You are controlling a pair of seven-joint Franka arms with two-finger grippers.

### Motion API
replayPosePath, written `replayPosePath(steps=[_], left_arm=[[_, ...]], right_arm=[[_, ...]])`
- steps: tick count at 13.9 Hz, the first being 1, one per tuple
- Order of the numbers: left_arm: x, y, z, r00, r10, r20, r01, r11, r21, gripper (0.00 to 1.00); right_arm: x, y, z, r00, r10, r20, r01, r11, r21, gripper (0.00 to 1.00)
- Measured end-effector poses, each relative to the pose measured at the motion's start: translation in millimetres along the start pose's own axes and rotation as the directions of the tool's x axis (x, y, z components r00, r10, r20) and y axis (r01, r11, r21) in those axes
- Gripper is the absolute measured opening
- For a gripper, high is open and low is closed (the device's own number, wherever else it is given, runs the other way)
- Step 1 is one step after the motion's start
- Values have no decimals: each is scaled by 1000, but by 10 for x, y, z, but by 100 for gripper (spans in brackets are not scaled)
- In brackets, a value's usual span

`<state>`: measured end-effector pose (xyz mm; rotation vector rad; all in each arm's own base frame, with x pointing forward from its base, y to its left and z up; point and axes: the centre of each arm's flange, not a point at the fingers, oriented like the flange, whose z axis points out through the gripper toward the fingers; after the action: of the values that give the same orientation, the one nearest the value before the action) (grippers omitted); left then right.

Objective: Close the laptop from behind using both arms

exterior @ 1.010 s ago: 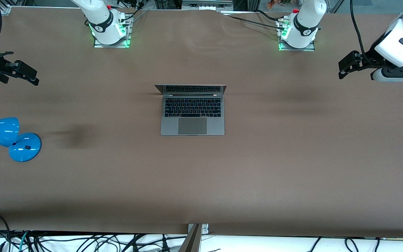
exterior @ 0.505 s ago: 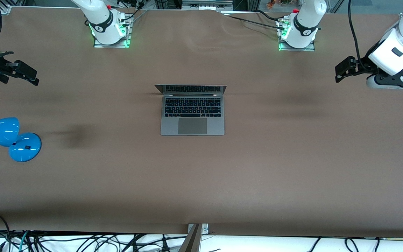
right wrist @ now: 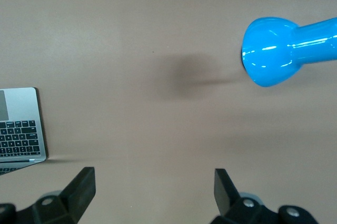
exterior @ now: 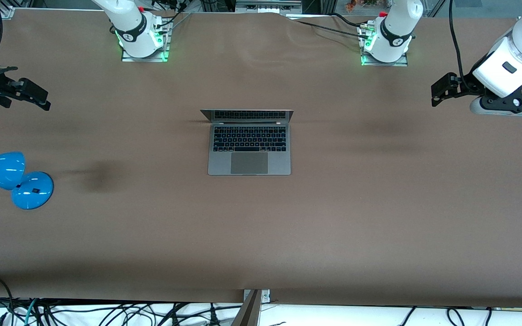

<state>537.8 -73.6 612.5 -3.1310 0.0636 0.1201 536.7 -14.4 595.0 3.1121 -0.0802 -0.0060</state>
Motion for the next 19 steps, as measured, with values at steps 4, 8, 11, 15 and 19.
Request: replayPosePath(steps=[4, 8, 11, 15, 19], left_arm=[[-3, -12, 0, 1000, -2, 2, 2, 1000, 0, 100], [-3, -12, -3, 1000, -2, 1, 2, 1000, 0, 100], [-3, -14, -4, 1000, -3, 2, 3, 1000, -5, 100], [-1, -31, -4, 1000, -7, 2, 7, 1000, -7, 100], [11, -119, 3, 1000, -25, 5, 25, 999, -25, 100]], right_arm=[[0, 0, 0, 1000, 0, 0, 0, 1000, 0, 100], [0, 0, 0, 1000, 0, 0, 0, 1000, 0, 100], [0, 0, 0, 1000, 0, 0, 0, 1000, 0, 100], [-1, 0, 1, 1000, 0, 1, 0, 1000, 0, 100], [-1, 0, 1, 1000, 0, 1, 0, 1000, 0, 100]])
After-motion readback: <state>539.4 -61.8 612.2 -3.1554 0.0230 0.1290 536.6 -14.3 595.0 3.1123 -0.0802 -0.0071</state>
